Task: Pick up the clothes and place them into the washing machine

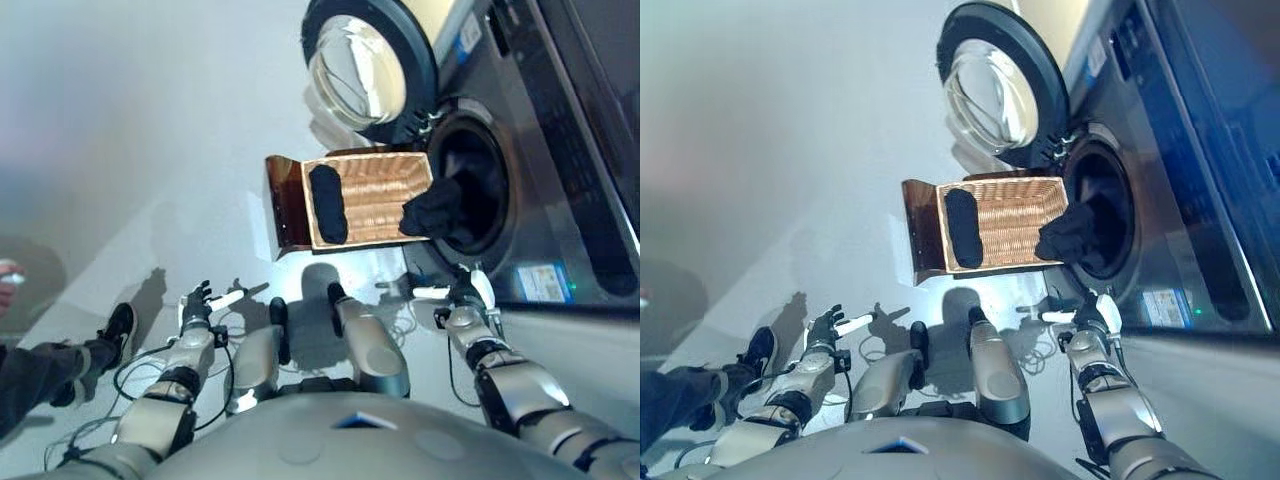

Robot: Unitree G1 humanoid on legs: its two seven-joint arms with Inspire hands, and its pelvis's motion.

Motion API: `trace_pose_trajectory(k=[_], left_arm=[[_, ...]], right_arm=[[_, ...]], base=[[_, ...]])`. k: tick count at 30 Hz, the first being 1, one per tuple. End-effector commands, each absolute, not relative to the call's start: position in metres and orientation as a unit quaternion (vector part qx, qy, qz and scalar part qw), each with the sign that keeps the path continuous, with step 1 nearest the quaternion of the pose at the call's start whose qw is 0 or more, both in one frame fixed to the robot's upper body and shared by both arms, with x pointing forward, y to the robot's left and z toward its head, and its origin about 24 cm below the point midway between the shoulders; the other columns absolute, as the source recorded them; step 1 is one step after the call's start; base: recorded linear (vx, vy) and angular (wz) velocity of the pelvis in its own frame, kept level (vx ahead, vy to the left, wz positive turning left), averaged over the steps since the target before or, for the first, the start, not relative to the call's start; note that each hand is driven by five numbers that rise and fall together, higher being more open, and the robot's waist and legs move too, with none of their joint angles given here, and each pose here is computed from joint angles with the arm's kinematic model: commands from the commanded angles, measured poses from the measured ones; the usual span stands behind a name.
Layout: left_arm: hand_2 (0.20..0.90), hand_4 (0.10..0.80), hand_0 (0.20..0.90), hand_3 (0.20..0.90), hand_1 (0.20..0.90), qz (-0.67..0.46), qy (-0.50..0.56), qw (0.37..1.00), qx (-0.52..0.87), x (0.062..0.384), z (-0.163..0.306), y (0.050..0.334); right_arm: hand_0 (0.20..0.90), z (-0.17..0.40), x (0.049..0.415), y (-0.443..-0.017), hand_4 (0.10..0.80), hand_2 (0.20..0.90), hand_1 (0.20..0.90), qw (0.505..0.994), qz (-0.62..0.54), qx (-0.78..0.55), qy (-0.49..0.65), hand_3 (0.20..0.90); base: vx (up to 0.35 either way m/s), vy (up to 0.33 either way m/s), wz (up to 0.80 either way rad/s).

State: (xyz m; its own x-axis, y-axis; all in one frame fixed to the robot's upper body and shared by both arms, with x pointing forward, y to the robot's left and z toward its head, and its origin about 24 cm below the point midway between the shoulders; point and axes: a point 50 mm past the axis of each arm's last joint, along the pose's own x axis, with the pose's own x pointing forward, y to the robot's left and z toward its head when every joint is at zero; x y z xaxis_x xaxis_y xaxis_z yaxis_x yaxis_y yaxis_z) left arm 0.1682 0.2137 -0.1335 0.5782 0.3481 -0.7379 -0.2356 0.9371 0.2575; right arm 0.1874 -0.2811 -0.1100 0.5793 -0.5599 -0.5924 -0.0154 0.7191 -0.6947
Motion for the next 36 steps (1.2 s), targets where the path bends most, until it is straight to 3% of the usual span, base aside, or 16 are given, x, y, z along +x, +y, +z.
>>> trace_pose_trajectory(k=[1, 12, 18, 31, 36], left_arm=[[0.900, 0.800, 0.900, 0.900, 0.900, 0.176, 0.375, 0.908, 0.069, 0.191, -0.119, 0.219], [0.900, 0.800, 0.900, 0.900, 0.900, 0.173, 0.364, 0.913, 0.063, 0.202, -0.114, 0.215], [0.900, 0.800, 0.900, 0.900, 0.900, 0.187, 0.344, 0.920, 0.030, 0.213, -0.108, 0.208], [0.900, 0.800, 0.900, 0.900, 0.900, 0.187, 0.322, 0.928, 0.013, 0.226, -0.099, 0.200], [0.900, 0.800, 0.900, 0.900, 0.900, 0.175, 0.305, 0.936, 0.024, 0.237, -0.091, 0.199]], right_arm=[[0.900, -0.097, 0.190, -0.305, 0.800, 0.900, 0.900, 0.812, -0.196, -0.363, 0.414, 0.900], [0.900, -0.096, 0.177, -0.322, 0.800, 0.900, 0.900, 0.790, -0.209, -0.378, 0.435, 0.900], [0.900, -0.074, 0.189, -0.345, 0.800, 0.900, 0.900, 0.791, -0.263, -0.382, 0.398, 0.900], [0.900, -0.061, 0.212, -0.340, 0.800, 0.900, 0.900, 0.806, -0.283, -0.379, 0.356, 0.900], [0.900, -0.062, 0.205, -0.345, 0.800, 0.900, 0.900, 0.800, -0.293, -0.379, 0.360, 0.900]], base=[[0.019, 0.024, 0.28], [-0.002, -0.001, 0.11], [-0.068, 0.041, 0.23], [-0.033, -0.003, 0.13], [-0.005, 0.009, 0.11]])
